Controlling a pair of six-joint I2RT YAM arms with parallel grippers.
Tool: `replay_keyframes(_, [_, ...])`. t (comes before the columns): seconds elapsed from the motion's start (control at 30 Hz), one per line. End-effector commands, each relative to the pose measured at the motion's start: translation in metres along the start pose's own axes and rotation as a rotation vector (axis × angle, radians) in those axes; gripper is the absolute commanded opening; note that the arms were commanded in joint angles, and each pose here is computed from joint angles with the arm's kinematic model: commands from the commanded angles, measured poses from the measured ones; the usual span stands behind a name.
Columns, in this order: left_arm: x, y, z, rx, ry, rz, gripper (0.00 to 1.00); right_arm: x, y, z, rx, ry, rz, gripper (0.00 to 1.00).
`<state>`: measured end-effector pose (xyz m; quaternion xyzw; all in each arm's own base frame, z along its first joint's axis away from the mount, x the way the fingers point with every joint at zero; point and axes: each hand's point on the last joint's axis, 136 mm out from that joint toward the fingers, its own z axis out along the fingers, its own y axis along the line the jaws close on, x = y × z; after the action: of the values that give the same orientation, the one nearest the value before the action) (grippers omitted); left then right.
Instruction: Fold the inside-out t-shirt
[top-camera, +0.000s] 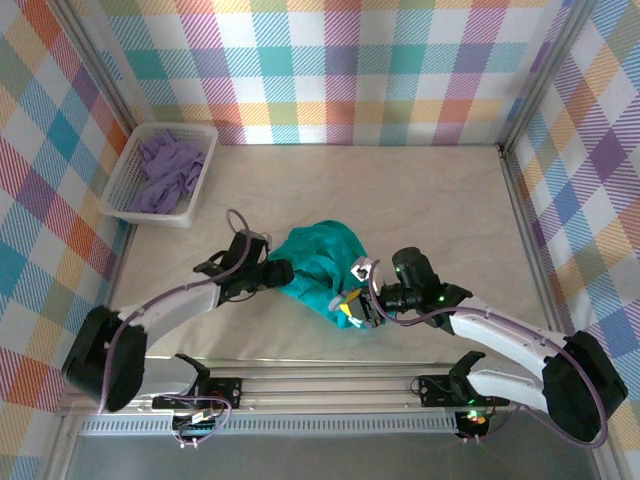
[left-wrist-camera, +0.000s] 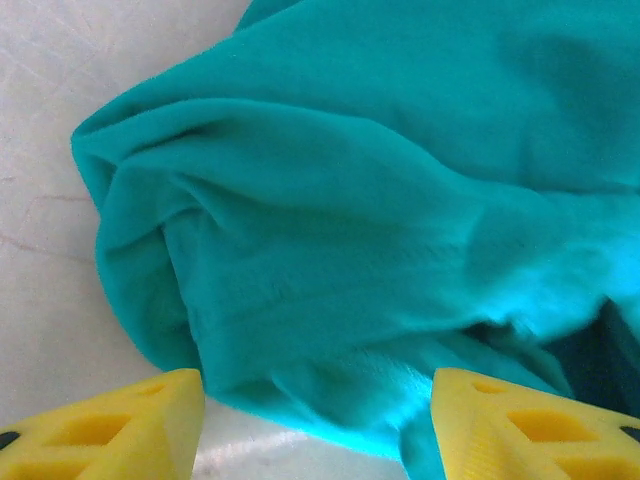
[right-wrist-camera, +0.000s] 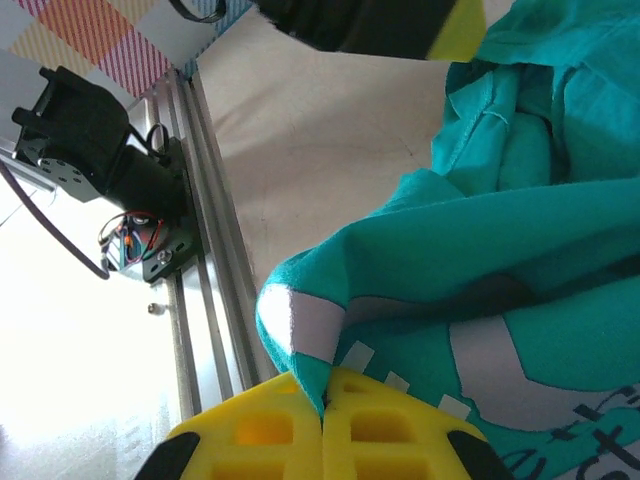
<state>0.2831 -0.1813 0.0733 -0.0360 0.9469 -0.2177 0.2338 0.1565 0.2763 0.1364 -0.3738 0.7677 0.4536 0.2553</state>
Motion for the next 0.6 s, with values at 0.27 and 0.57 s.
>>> replay_keyframes(0.27, [-0.051, -0.021, 0.019, 0.024, -0.109, 0.096, 0.14, -0.011, -0.002, -0.008, 0.073, 0.088, -0.087, 0.4])
replay_keyframes(0.57, [-0.065, -0.065, -0.044, 0.256, -0.222, 0.14, 0.0, -0.068, -0.083, -0.003, 0.484, 0.022, -0.002, 0.56])
